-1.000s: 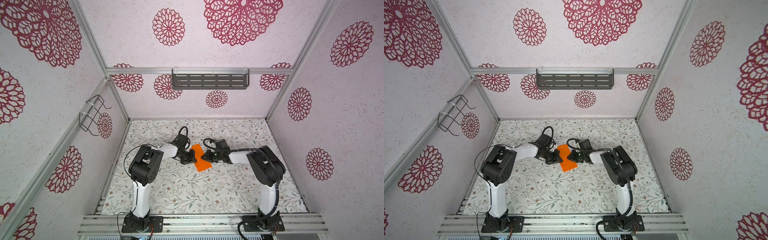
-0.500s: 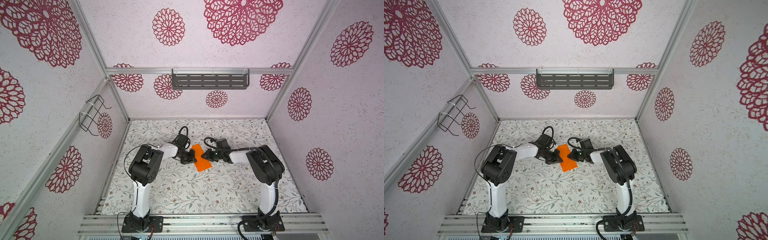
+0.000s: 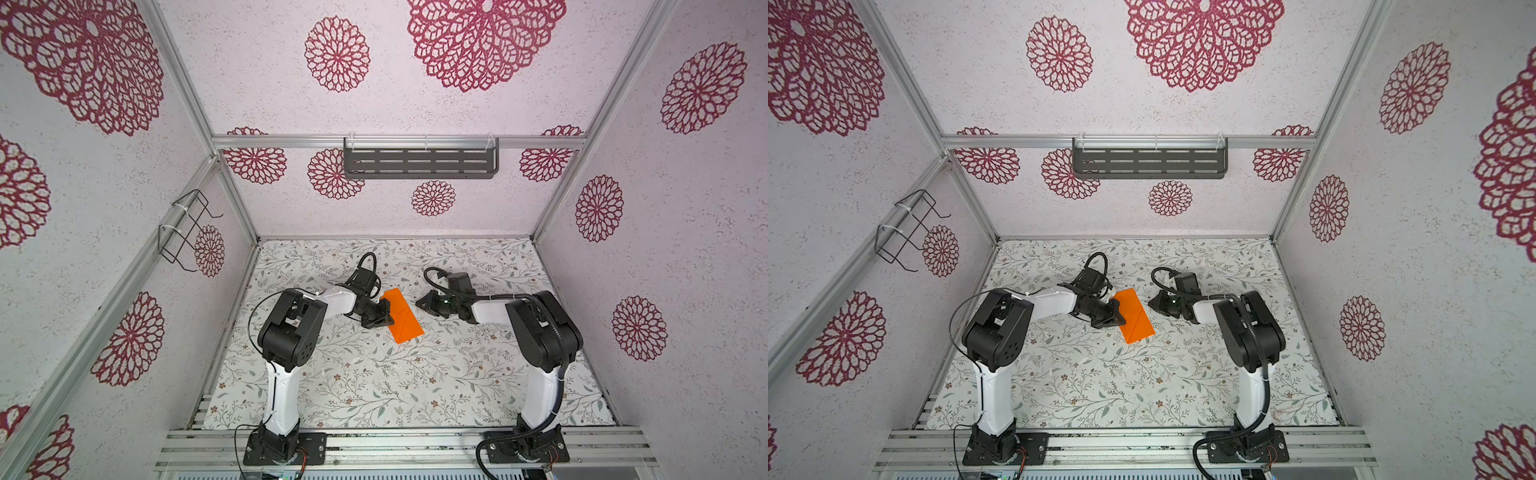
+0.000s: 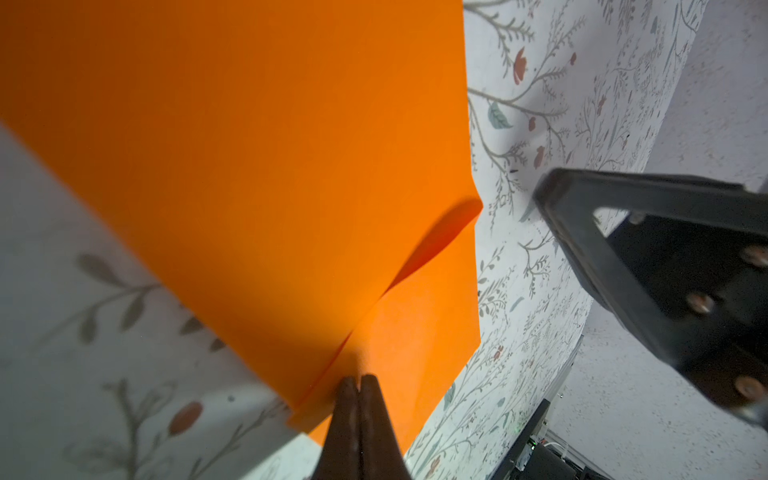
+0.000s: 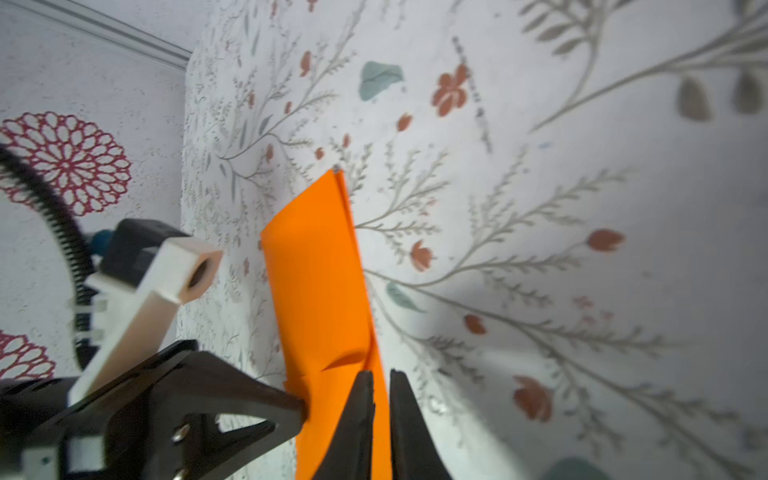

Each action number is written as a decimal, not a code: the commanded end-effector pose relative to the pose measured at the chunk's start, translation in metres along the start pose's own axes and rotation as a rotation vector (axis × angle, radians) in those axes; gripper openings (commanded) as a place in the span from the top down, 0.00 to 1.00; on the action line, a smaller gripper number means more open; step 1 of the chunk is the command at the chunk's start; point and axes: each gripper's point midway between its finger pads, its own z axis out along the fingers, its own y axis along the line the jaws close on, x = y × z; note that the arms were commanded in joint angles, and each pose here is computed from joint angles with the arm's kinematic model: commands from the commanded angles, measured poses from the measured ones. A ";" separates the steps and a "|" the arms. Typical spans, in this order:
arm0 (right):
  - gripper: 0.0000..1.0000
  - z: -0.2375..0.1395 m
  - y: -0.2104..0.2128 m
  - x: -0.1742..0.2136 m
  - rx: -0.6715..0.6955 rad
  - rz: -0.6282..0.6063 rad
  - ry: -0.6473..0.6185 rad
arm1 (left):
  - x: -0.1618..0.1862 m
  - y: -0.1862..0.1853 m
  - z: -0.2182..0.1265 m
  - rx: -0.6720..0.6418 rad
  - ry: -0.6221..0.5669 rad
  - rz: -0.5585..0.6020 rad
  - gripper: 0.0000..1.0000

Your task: Fold a paper plane with a square sheet of paper (pick it up from the middle)

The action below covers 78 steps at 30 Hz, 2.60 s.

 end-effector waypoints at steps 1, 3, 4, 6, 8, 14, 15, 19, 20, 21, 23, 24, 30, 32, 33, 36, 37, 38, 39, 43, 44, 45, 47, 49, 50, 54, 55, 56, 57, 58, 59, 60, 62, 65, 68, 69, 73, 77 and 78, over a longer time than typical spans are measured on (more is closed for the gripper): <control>0.86 -0.003 0.045 0.009 -0.101 -0.062 0.026 | 0.031 0.053 0.017 -0.182 0.099 -0.069 0.96; 0.86 0.004 0.046 0.016 -0.108 -0.054 0.046 | 0.030 0.052 0.017 -0.181 0.098 -0.066 0.96; 0.86 0.007 0.046 0.019 -0.112 -0.048 0.054 | 0.030 0.051 0.016 -0.181 0.097 -0.063 0.96; 0.86 0.012 0.045 0.020 -0.118 -0.040 0.062 | 0.028 0.050 0.016 -0.180 0.095 -0.060 0.96; 0.86 0.016 0.041 0.021 -0.111 -0.032 0.069 | 0.027 0.048 0.015 -0.180 0.094 -0.053 0.96; 0.86 0.025 0.012 0.029 -0.024 -0.002 0.081 | 0.020 0.039 0.012 -0.162 0.081 -0.034 0.96; 0.86 0.026 0.007 0.031 -0.007 0.007 0.084 | 0.019 0.036 0.011 -0.158 0.078 -0.028 0.96; 0.86 0.029 -0.012 0.041 0.048 0.054 0.093 | 0.010 0.024 0.002 -0.144 0.053 -0.016 0.94; 0.86 0.028 -0.019 0.044 0.068 0.071 0.093 | 0.007 0.018 -0.002 -0.139 0.039 -0.019 0.93; 0.86 0.028 -0.022 0.046 0.081 0.083 0.092 | 0.003 0.011 -0.008 -0.125 0.018 -0.018 0.92; 0.86 0.026 -0.030 0.051 0.108 0.119 0.089 | -0.004 -0.007 -0.022 -0.096 -0.039 -0.008 0.89; 0.86 0.025 -0.033 0.052 0.120 0.134 0.082 | -0.005 -0.013 -0.029 -0.095 -0.065 -0.006 0.85; 0.86 0.019 -0.039 0.059 0.133 0.225 0.046 | 0.015 -0.029 -0.048 -0.152 -0.162 0.084 0.80; 0.86 0.015 -0.039 0.059 0.130 0.252 0.028 | 0.025 -0.032 -0.046 -0.174 -0.164 0.134 0.80; 0.86 0.014 -0.039 0.058 0.128 0.260 0.021 | 0.028 -0.033 -0.045 -0.183 -0.163 0.156 0.80; 0.86 0.011 -0.037 0.057 0.125 0.274 0.005 | 0.036 -0.036 -0.042 -0.232 -0.155 0.223 0.81; 0.86 0.011 -0.036 0.056 0.123 0.278 0.002 | 0.038 -0.038 -0.042 -0.249 -0.157 0.243 0.81; 0.86 0.011 -0.035 0.056 0.119 0.278 0.002 | 0.038 -0.039 -0.042 -0.270 -0.163 0.261 0.82; 0.86 0.012 -0.035 0.056 0.115 0.280 0.003 | 0.038 -0.040 -0.044 -0.292 -0.175 0.274 0.82; 0.86 0.013 -0.031 0.054 0.097 0.279 0.006 | 0.037 -0.043 -0.056 -0.339 -0.246 0.297 0.84; 0.86 0.013 -0.028 0.053 0.086 0.275 0.004 | 0.038 -0.047 -0.060 -0.328 -0.265 0.306 0.84; 0.86 0.013 -0.024 0.052 0.068 0.267 0.005 | 0.038 -0.049 -0.064 -0.317 -0.280 0.316 0.84; 0.85 0.012 -0.012 0.047 0.018 0.243 0.004 | 0.041 -0.061 -0.069 -0.253 -0.302 0.342 0.84; 0.84 0.008 0.000 0.041 -0.013 0.209 -0.002 | 0.042 -0.066 -0.074 -0.227 -0.320 0.354 0.84; 0.84 0.005 0.006 0.040 -0.027 0.191 -0.004 | 0.042 -0.067 -0.076 -0.224 -0.327 0.354 0.84; 0.84 -0.011 0.020 0.041 -0.050 0.120 0.000 | 0.042 -0.062 -0.080 -0.244 -0.339 0.349 0.84; 0.84 -0.015 0.024 0.043 -0.057 0.095 0.007 | 0.041 -0.061 -0.080 -0.245 -0.343 0.345 0.83; 0.84 -0.019 0.029 0.046 -0.068 0.067 0.011 | 0.041 -0.059 -0.080 -0.245 -0.347 0.339 0.83; 0.83 -0.021 0.034 0.049 -0.086 0.036 0.018 | 0.042 -0.059 -0.080 -0.241 -0.352 0.336 0.81; 0.83 -0.022 0.041 0.051 -0.105 0.005 0.030 | 0.041 -0.059 -0.080 -0.235 -0.358 0.331 0.80; 0.83 -0.022 0.048 0.055 -0.119 -0.021 0.046 | 0.041 -0.060 -0.081 -0.231 -0.363 0.327 0.78; 0.83 -0.021 0.054 0.057 -0.137 -0.043 0.057 | 0.041 -0.060 -0.081 -0.229 -0.366 0.325 0.77; 0.83 -0.015 0.062 0.060 -0.157 -0.062 0.078 | 0.041 -0.060 -0.082 -0.224 -0.371 0.323 0.75; 0.83 -0.004 0.068 0.059 -0.179 -0.066 0.096 | 0.042 -0.060 -0.081 -0.211 -0.372 0.317 0.74; 0.83 0.006 0.069 0.056 -0.191 -0.064 0.107 | 0.042 -0.058 -0.080 -0.202 -0.371 0.309 0.73; 0.83 0.009 0.069 0.055 -0.193 -0.065 0.111 | 0.042 -0.057 -0.080 -0.197 -0.369 0.307 0.73; 0.83 0.020 0.059 0.053 -0.152 -0.044 0.115 | 0.042 -0.055 -0.075 -0.177 -0.348 0.298 0.75; 0.83 0.024 0.046 0.050 -0.088 -0.029 0.100 | 0.042 -0.056 -0.070 -0.157 -0.322 0.305 0.78; 0.83 0.024 0.044 0.050 -0.080 -0.024 0.099 | 0.042 -0.057 -0.067 -0.153 -0.316 0.312 0.78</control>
